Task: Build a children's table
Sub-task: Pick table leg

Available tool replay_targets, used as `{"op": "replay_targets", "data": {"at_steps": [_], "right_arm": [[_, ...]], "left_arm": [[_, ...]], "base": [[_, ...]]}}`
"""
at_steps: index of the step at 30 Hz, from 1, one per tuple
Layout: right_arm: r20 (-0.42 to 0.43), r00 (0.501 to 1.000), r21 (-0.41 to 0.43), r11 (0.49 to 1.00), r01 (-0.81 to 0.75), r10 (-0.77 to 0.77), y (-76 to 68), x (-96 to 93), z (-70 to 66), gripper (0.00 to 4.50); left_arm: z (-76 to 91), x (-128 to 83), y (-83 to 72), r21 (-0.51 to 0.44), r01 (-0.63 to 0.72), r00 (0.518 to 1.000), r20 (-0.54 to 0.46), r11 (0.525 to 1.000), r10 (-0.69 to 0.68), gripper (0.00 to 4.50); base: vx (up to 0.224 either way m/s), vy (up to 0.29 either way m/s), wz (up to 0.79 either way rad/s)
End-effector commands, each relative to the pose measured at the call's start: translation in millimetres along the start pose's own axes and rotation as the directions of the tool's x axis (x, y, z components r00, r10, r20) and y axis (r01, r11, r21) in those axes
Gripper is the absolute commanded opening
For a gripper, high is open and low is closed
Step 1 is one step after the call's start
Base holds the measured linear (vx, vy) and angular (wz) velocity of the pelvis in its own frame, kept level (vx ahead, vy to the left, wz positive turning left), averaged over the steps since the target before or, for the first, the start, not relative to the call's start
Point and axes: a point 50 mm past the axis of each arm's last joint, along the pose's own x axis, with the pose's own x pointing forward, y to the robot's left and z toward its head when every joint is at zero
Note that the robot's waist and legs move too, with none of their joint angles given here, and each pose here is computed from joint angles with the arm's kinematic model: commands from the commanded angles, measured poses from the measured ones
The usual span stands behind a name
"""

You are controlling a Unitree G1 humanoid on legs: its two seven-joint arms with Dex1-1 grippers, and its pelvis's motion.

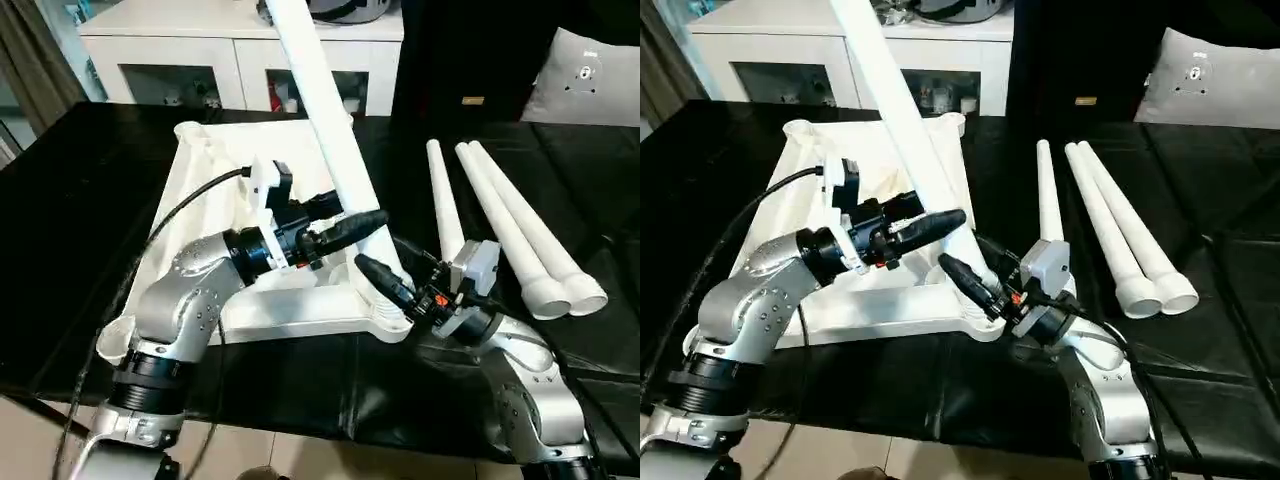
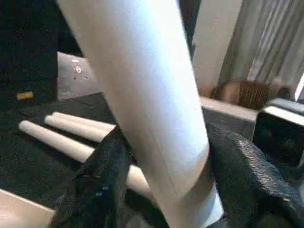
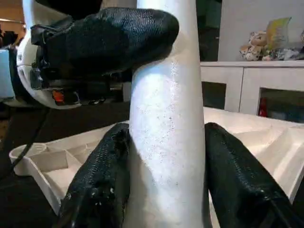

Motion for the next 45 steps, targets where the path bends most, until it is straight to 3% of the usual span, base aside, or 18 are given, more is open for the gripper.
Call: {"op": "replay_targets", "data": {"at_steps": [1,11,14,15,18,21,27,28,29,31,40,42,44,45], "right_arm": [[0.033,0.999,-0.03,0.999,-0.014,0.015,0.0,2.0,7.7,1.89],[0.015,0.999,-0.037,0.999,-0.031,0.031,0.4,1.7,5.2,1.89],[0.015,0.999,-0.038,0.999,-0.029,0.03,0.1,1.4,5.2,1.89],[0.014,1.0,-0.041,0.999,-0.026,0.026,-0.3,1.4,5.2,1.89],[0.012,1.0,-0.045,0.999,-0.022,0.022,-0.8,2.0,5.2,1.89],[0.005,1.0,-0.058,0.998,-0.013,0.013,-2.0,3.6,5.1,1.89],[0.0,1.0,-0.071,0.997,0.016,-0.016,-6.1,6.2,5.1,1.89],[-0.002,1.0,-0.066,0.998,0.02,-0.02,-7.4,7.0,5.1,2.44],[-0.001,1.0,-0.067,0.997,0.022,-0.022,-7.9,7.3,5.4,2.58],[0.008,1.0,0.0,1.0,0.002,-0.002,-6.8,7.8,5.7,2.59],[0.053,0.999,0.046,0.999,-0.004,0.001,-9.9,-1.4,16.8,3.42],[0.119,0.992,0.147,0.989,0.032,-0.05,-20.3,-8.7,30.9,3.64],[0.137,0.988,0.166,0.985,0.051,-0.074,-24.6,-10.9,35.2,3.8],[0.117,0.982,0.242,0.963,0.114,-0.146,-37.0,-18.1,40.6,3.8]], "left_arm": [[0.6,-6.5,7.8,0.043,-0.04,0.998,-0.037,0.998,0.042,2.23],[-5.2,-4.5,4.5,0.048,-0.007,0.999,-0.05,0.999,0.009,2.09],[-4.6,-3.4,1.1,-0.006,0.015,0.999,-0.035,1.0,-0.015,2.06],[-6.3,-0.5,-2.5,-0.08,0.018,0.999,-0.046,0.997,-0.022,2.06],[-6.7,1.8,-3.4,-0.122,0.008,0.999,-0.038,0.993,-0.013,2.01],[-1.0,7.1,-3.2,-0.19,-0.015,1.0,0.023,0.982,0.02,1.98],[0.0,7.1,2.7,-0.157,-0.081,0.997,-0.013,0.984,0.08,1.93],[0.3,6.4,5.0,-0.141,-0.11,0.994,-0.036,0.984,0.106,1.92],[0.4,6.1,6.0,-0.137,-0.121,0.992,-0.045,0.983,0.116,1.92],[1.4,5.9,7.5,-0.135,-0.138,0.99,-0.055,0.981,0.131,1.92],[9.4,-2.9,22.1,-0.138,-0.233,0.971,-0.084,0.963,0.223,1.92],[13.3,-7.2,25.1,-0.14,-0.24,0.97,-0.081,0.961,0.23,1.92],[14.4,-8.3,25.8,-0.141,-0.241,0.97,-0.078,0.96,0.231,1.92],[17.7,-9.8,25.1,-0.146,-0.216,0.976,-0.071,0.965,0.208,1.92]], "base": [[0.0,0.0,0.0],[0.0,0.0,0.0],[0.0,0.0,0.0],[0.0,0.0,0.0],[0.0,0.0,0.0],[0.0,0.0,0.0],[0.0,0.0,0.0],[0.0,0.0,0.0],[0.0,0.0,0.0],[0.0,0.0,0.0],[0.0,0.0,0.0],[0.0,0.0,0.0],[0.0,0.0,0.0],[0.0,0.0,0.0]]}}
